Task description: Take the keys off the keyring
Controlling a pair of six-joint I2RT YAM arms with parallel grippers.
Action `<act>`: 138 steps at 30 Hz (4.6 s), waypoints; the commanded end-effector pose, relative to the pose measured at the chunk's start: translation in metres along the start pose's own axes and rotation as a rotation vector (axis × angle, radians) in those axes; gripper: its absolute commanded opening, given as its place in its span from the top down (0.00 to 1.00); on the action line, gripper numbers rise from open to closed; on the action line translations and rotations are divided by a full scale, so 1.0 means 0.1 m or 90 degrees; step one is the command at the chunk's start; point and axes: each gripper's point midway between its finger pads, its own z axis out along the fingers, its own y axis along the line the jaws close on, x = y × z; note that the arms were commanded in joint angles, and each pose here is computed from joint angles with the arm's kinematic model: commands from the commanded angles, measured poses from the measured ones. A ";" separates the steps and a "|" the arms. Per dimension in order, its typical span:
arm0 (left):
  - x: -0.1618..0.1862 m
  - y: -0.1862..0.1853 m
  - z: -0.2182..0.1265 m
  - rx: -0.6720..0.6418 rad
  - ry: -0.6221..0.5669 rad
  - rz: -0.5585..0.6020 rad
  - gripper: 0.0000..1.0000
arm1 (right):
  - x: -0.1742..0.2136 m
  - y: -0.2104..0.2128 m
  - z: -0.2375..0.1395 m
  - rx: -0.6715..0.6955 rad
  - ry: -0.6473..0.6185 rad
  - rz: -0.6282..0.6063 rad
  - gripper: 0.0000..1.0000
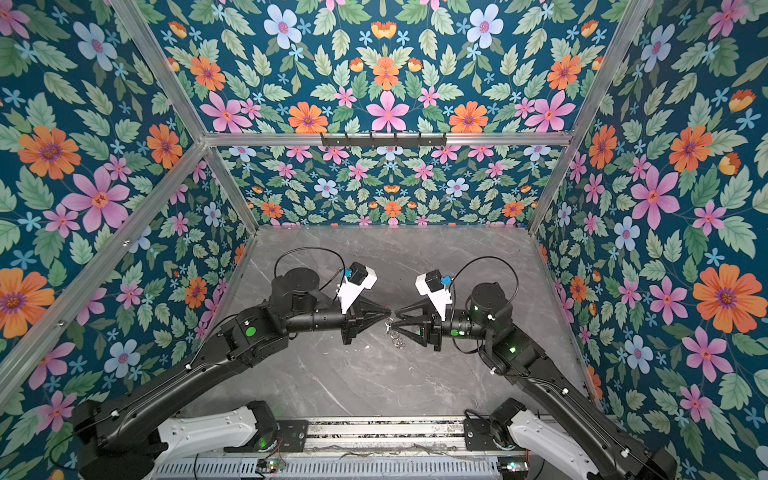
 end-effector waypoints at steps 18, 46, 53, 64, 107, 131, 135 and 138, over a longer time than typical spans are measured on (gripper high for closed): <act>-0.11 0.12 -0.05 -0.054 -0.022 -0.021 1.00 | 0.15 -0.10 0.12 0.046 0.057 -0.026 0.62; -0.12 0.13 -0.14 -0.072 -0.037 -0.067 1.00 | 0.15 -0.46 -0.02 0.210 0.080 -0.042 1.00; -0.21 0.24 -0.14 -0.102 -0.091 -0.127 1.00 | 0.13 -0.42 0.05 0.235 0.092 -0.079 1.00; -0.23 0.38 -0.02 -0.161 -0.086 -0.212 1.00 | 0.15 -0.60 0.17 0.372 0.156 -0.156 1.00; -0.34 0.19 -0.05 -0.087 -0.139 -0.225 1.00 | 0.17 -0.49 0.27 0.304 0.055 -0.183 0.92; -0.39 0.17 -0.14 -0.083 -0.173 -0.226 1.00 | 0.21 -0.34 0.08 0.266 -0.076 -0.223 0.37; -0.40 0.15 -0.12 -0.066 -0.180 -0.234 1.00 | 0.16 -0.41 0.04 0.294 -0.101 -0.239 0.37; -0.41 0.13 -0.13 -0.056 -0.188 -0.238 1.00 | 0.17 -0.40 0.06 0.289 -0.097 -0.246 0.38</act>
